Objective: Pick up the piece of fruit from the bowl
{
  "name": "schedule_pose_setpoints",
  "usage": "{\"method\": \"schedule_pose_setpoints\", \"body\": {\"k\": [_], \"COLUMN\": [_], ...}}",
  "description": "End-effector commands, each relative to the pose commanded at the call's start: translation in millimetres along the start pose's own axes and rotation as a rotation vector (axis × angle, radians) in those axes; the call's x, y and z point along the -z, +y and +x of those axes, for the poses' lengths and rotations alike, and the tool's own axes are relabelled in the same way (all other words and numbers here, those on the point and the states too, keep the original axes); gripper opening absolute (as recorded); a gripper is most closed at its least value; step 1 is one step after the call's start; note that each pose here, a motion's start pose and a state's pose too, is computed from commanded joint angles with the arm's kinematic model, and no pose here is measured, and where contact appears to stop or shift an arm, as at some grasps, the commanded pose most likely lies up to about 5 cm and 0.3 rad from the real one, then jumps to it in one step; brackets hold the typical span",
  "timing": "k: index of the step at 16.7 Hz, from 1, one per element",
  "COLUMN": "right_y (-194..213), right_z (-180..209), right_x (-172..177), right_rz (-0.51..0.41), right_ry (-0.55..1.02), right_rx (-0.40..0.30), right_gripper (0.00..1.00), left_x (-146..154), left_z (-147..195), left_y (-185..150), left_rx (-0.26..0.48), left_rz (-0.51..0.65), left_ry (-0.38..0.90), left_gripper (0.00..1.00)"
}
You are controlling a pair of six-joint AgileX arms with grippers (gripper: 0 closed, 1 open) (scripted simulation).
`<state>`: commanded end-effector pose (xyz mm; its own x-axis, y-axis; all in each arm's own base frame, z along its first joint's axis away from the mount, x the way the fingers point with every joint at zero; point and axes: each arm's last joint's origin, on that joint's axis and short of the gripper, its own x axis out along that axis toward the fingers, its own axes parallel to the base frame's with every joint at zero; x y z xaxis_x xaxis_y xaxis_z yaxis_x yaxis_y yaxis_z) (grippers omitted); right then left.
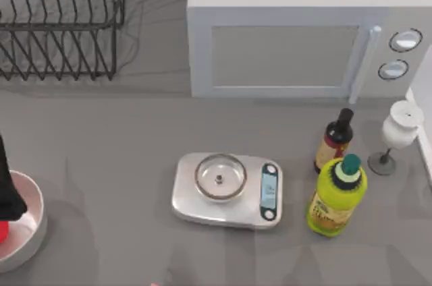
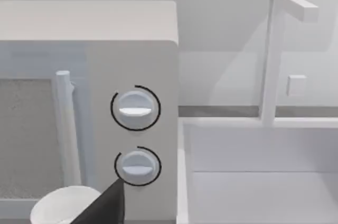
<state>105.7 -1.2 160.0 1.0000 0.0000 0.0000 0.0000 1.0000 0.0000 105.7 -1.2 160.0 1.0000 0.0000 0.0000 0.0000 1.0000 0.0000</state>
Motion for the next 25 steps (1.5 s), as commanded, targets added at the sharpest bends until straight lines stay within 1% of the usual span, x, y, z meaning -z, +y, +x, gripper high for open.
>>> {"method": "schedule_pose_setpoints", "body": {"k": [23,25], "right_y": [0.0,0.0], "right_z": [0.0,0.0], "right_x": [0.0,0.0], "right_rz": [0.000,0.000], "right_ry": [0.000,0.000], "right_rx": [0.000,0.000], "right_gripper": [1.00,1.00], "left_x": [0.0,-1.6], "left_z": [0.0,0.1], "left_y": [0.0,0.0], "left_rx": [0.000,0.000], "left_rz": [0.000,0.000], "left_ry": [0.000,0.014], "left_gripper": [1.00,1.00]}}
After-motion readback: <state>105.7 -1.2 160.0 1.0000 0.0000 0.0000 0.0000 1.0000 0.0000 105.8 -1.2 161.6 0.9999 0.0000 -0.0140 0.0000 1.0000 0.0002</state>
